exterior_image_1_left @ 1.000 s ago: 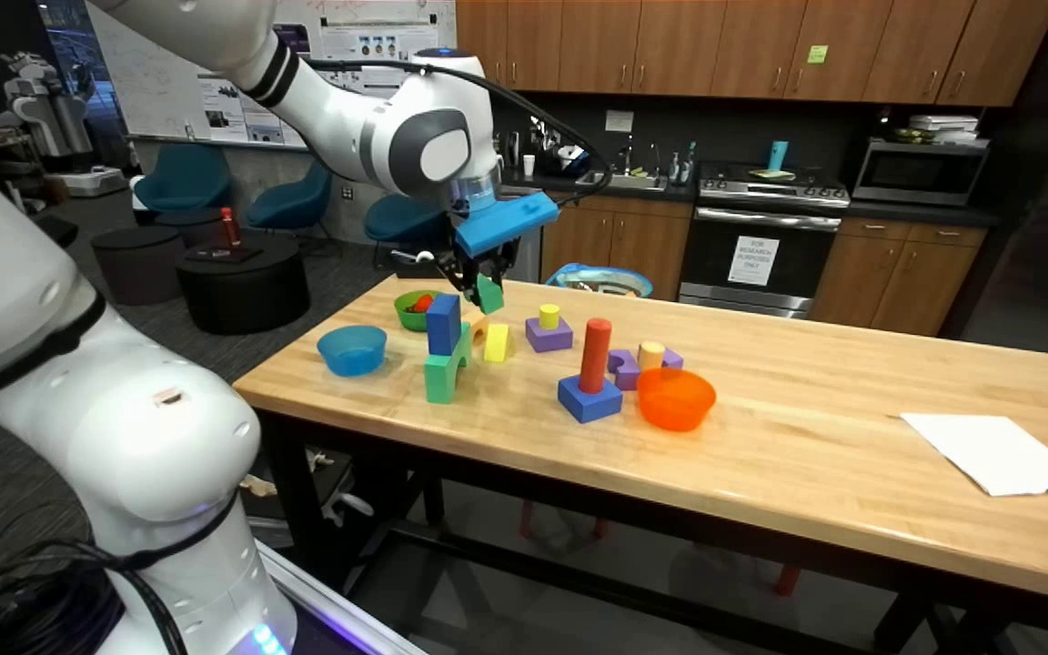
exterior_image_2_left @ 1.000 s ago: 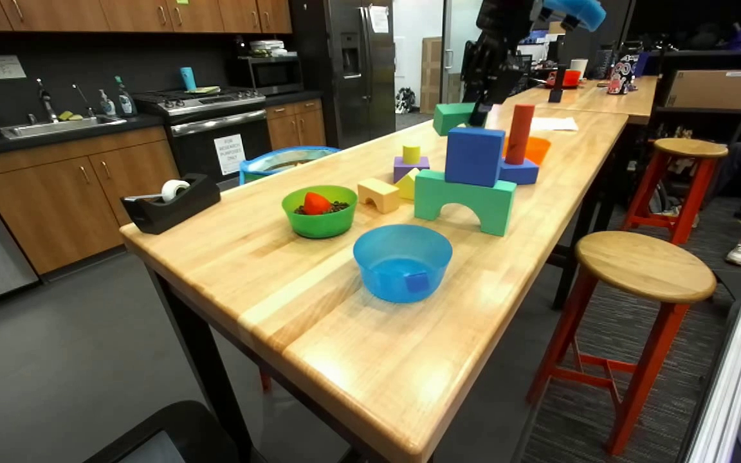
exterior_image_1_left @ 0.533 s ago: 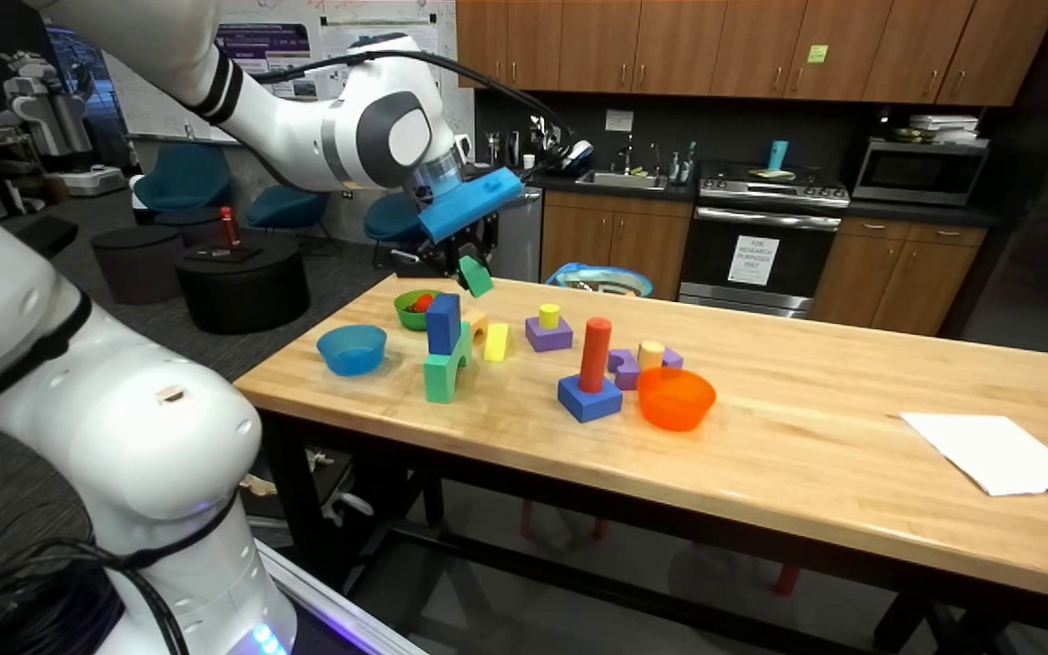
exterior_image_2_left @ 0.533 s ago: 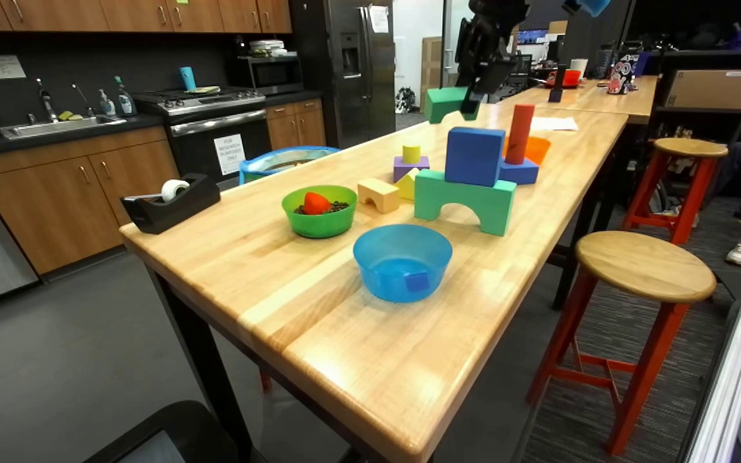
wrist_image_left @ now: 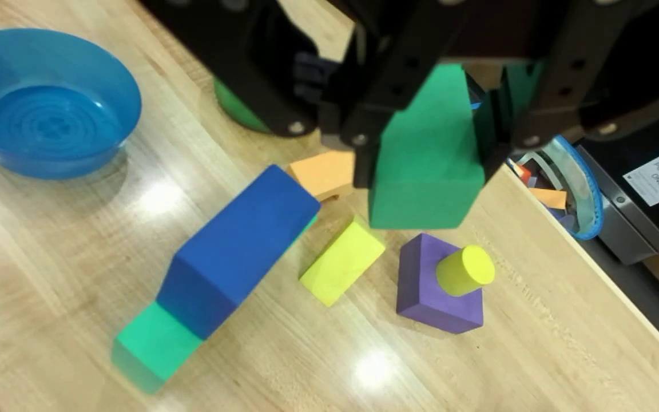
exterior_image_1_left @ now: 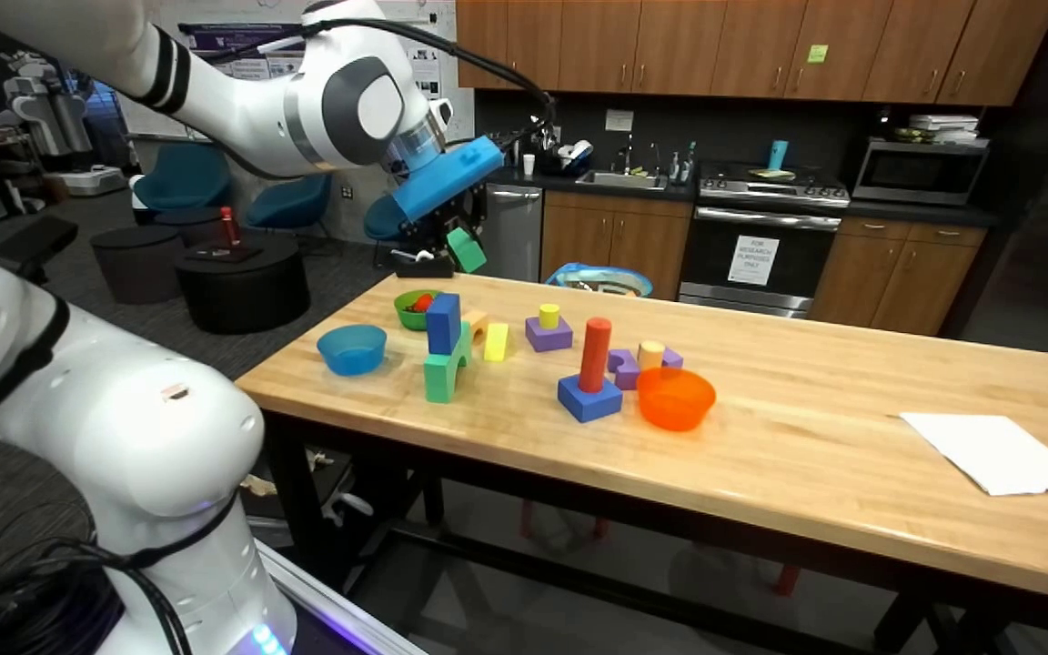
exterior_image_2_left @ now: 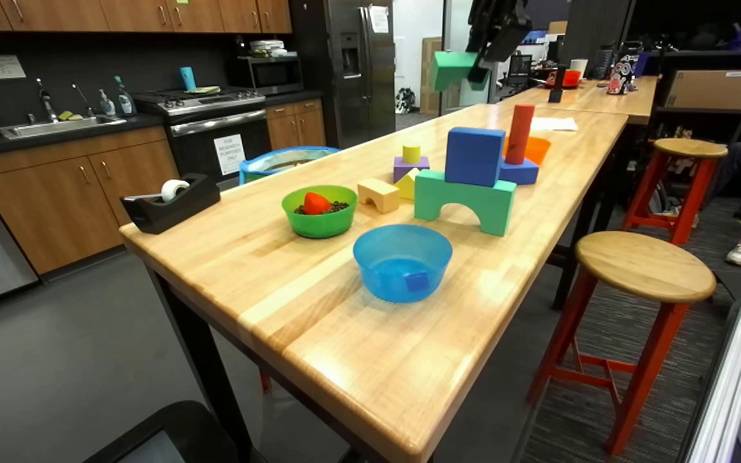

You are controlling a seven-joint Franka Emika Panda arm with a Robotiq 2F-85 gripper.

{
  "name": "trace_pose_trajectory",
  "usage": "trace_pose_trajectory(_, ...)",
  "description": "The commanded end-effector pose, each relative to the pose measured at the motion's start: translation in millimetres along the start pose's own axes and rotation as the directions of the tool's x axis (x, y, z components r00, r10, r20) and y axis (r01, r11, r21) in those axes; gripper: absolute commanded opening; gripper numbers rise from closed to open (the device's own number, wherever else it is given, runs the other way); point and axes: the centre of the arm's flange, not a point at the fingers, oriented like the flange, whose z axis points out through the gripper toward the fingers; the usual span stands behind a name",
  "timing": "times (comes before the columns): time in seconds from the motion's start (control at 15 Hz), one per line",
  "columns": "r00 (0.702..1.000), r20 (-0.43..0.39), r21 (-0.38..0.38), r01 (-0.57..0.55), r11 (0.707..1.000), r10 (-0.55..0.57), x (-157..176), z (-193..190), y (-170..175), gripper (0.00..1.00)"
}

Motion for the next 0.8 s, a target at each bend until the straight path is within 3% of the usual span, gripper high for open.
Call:
trace_pose_trajectory(0.0,1.000,-0.003,0.067,0.028,0.997,-0.028,-15.6,-24.7,-26.2,0.16)
trace_pose_trajectory(0.27,0.998,0.031,0.169,0.042,0.985,-0.048,-24.0,-41.2,-41.5,0.16)
trace_pose_trajectory(0.53,0.998,0.048,0.208,0.036,0.978,-0.048,-25.9,-57.5,-46.1,0.16)
trace_pose_trajectory(0.73,1.000,-0.008,0.273,0.025,0.962,-0.023,-20.3,-53.5,-43.3,0.16)
